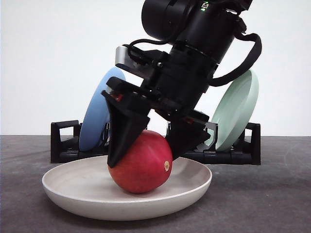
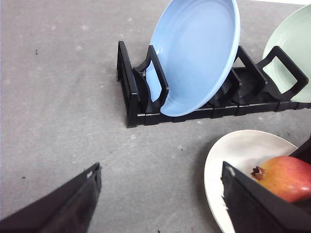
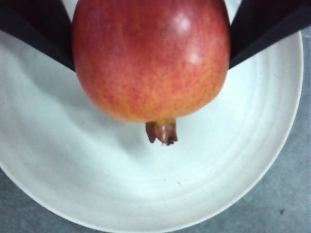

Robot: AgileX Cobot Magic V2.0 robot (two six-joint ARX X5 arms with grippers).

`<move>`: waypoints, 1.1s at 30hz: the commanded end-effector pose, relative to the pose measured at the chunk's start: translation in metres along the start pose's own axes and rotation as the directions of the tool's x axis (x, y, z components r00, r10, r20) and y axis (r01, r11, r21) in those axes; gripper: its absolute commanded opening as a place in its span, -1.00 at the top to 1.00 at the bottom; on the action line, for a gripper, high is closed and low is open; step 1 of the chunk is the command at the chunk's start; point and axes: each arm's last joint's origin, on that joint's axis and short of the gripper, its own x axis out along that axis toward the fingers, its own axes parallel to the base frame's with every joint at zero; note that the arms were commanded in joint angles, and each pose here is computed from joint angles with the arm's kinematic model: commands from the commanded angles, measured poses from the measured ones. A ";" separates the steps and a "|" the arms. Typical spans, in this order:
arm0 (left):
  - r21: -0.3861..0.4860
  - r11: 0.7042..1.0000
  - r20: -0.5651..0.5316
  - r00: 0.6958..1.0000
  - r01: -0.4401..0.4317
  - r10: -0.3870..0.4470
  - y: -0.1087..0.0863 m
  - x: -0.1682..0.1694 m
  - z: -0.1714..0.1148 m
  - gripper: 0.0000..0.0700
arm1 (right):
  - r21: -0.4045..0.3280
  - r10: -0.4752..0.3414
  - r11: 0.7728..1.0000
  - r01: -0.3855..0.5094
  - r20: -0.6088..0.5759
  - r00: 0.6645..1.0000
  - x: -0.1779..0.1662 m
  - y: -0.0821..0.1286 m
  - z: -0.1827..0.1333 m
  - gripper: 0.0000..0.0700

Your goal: Place pomegranate in white plate

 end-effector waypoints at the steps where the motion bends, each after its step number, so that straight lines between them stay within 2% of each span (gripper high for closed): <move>1: -0.003 1.000 0.007 1.000 -0.002 0.002 0.000 0.000 0.002 -0.34 | 0.004 0.017 1.000 -0.017 0.029 0.999 -0.003 0.006 0.006 -0.97; 5: -0.003 1.000 0.008 1.000 -0.002 0.002 0.000 0.000 0.002 -0.34 | -0.022 0.014 1.000 -0.012 0.098 0.995 -0.022 0.011 0.011 -0.97; 8: -0.003 1.000 0.007 1.000 -0.002 0.002 0.000 0.000 0.002 -0.34 | -0.037 -0.052 0.998 0.059 0.170 0.984 -0.039 0.012 0.013 -0.96; 10: -0.003 1.000 0.007 1.000 -0.002 0.002 0.000 0.000 0.002 -0.34 | -0.034 -0.077 0.996 0.087 0.232 0.970 -0.051 0.012 0.012 -0.96; 15: -0.003 1.000 0.007 1.000 -0.002 0.002 0.000 0.000 0.002 -0.34 | -0.017 -0.074 0.996 0.087 0.374 0.924 -0.073 0.002 -0.006 -0.96; 22: -0.003 1.000 0.006 1.000 -0.002 0.002 0.000 0.000 0.002 -0.34 | 0.078 -0.136 0.990 0.114 0.431 0.892 -0.100 -0.022 -0.045 -0.96; 27: -0.003 1.000 0.006 1.000 -0.002 0.002 0.000 0.000 0.002 -0.34 | 0.155 -0.159 0.983 0.098 0.455 0.876 -0.114 -0.041 -0.075 -0.95; 33: -0.004 1.000 0.005 1.000 -0.002 0.002 0.000 0.000 0.002 -0.34 | 0.255 -0.247 0.956 0.145 0.430 0.868 -0.128 -0.059 -0.108 -0.95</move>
